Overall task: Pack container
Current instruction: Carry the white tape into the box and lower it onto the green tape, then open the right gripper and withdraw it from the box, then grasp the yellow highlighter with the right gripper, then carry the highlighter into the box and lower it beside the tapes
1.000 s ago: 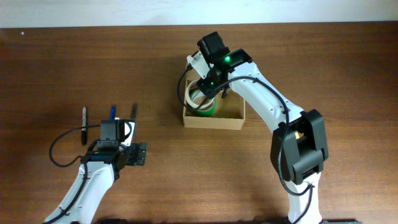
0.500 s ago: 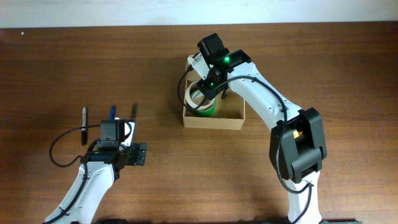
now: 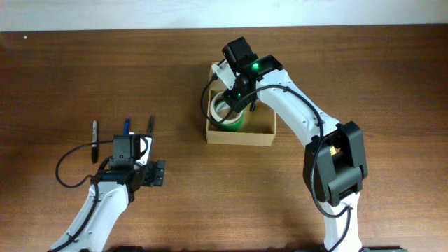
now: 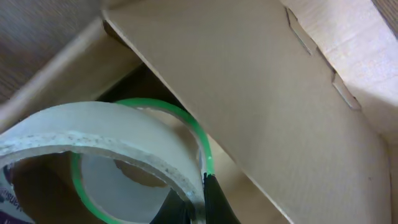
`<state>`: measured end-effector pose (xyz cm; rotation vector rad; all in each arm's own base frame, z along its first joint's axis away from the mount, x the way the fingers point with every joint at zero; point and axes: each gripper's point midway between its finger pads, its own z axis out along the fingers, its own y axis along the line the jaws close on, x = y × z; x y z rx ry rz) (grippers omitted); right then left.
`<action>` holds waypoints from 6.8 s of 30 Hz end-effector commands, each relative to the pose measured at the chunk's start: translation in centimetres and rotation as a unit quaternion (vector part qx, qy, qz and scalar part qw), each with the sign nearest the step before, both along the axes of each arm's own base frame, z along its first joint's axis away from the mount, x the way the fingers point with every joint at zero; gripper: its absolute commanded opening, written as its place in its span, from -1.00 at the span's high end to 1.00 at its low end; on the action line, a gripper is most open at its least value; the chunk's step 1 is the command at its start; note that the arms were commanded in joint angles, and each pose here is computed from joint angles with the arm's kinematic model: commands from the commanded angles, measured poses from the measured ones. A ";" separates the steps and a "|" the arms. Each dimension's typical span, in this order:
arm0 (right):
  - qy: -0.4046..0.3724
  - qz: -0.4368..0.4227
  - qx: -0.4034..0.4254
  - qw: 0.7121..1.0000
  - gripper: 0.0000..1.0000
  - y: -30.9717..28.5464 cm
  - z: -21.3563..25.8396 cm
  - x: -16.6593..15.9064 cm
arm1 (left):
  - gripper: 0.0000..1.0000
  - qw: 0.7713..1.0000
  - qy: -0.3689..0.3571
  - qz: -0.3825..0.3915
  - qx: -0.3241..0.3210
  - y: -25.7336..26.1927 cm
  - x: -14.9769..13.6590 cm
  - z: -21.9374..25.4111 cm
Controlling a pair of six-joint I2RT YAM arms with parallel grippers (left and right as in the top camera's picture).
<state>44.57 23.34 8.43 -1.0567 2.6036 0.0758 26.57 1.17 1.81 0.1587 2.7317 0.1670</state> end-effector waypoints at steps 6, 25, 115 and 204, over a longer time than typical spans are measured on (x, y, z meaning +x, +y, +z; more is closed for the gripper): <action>-0.027 -0.040 -0.007 0.999 0.92 -2.5 1.7 1.8 | -0.99 1.000 -0.003 0.004 -0.008 -0.1 0.3 0.2; -0.011 -0.036 0.028 0.999 0.92 0.1 0.5 1.4 | -0.99 1.000 -0.003 0.004 -0.008 -0.1 0.3 0.2; 0.187 -0.314 -0.072 0.928 0.92 -28.5 -9.9 -16.2 | -0.98 1.000 -0.003 0.004 -0.008 -0.1 0.3 0.2; 0.123 0.291 -0.030 0.948 0.92 0.7 0.0 -8.3 | -0.99 1.000 -0.003 0.004 -0.008 -0.1 0.3 0.2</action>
